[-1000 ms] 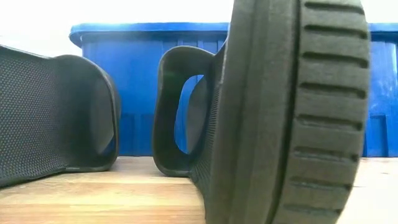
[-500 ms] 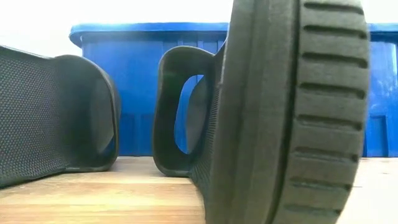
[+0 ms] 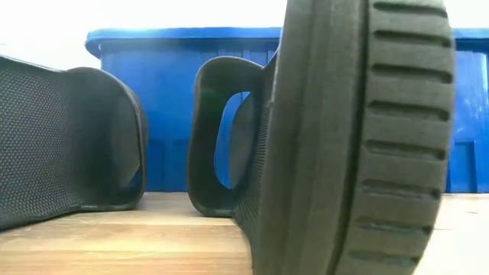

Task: Pick and place slides into bin
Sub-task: Put the black slide into the blue bin

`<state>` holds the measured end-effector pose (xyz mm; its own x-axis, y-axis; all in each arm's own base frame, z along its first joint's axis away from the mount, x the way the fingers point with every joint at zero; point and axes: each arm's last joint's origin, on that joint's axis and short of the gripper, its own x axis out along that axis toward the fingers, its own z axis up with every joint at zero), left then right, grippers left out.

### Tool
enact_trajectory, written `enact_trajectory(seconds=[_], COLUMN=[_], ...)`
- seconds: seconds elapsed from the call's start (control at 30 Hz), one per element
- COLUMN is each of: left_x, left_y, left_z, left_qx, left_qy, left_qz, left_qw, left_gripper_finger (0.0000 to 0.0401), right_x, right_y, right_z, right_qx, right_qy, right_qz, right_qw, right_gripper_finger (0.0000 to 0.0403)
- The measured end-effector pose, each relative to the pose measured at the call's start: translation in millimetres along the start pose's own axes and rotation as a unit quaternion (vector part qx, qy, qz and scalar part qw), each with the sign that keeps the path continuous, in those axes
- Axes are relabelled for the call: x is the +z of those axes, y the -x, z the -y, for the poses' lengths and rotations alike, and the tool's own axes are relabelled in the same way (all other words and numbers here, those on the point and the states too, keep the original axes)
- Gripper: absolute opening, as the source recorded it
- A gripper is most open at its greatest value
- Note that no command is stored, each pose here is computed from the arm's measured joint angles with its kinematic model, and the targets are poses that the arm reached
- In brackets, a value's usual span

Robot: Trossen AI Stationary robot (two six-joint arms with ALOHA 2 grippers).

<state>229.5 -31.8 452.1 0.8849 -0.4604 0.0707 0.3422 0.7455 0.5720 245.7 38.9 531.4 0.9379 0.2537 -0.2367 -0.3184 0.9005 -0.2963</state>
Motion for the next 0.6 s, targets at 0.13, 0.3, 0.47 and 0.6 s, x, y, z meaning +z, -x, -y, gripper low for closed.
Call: enact_trajectory(seconds=[0.13,0.3,0.47,0.6], left_x=[-0.3,-5.1,-3.7,-5.8], left_y=[-6.4,-11.9,-13.4,-14.5], left_z=[-2.8,-2.0,-3.5,-2.7], left_qx=[0.007,-0.001,0.003,0.000], left_qy=[-0.002,0.010,0.017,0.020], left_qz=[0.015,0.009,0.023,0.016], left_qw=[1.000,1.000,1.000,1.000], left_gripper_finger=[0.0026,0.0026,0.0026,0.0026], right_x=[-4.8,-9.0,-8.5,-10.1], right_y=[-13.1,-27.0,-32.3,-37.8], right_z=[-0.5,-0.5,2.5,4.7], right_qx=[0.016,0.025,0.052,0.065], right_qy=[0.021,0.042,0.046,0.039], right_qz=[-0.015,-0.026,-0.003,0.003], right_qw=[1.000,0.998,0.998,0.997], right_gripper_finger=[0.0238,0.0239,0.0228,0.0218])
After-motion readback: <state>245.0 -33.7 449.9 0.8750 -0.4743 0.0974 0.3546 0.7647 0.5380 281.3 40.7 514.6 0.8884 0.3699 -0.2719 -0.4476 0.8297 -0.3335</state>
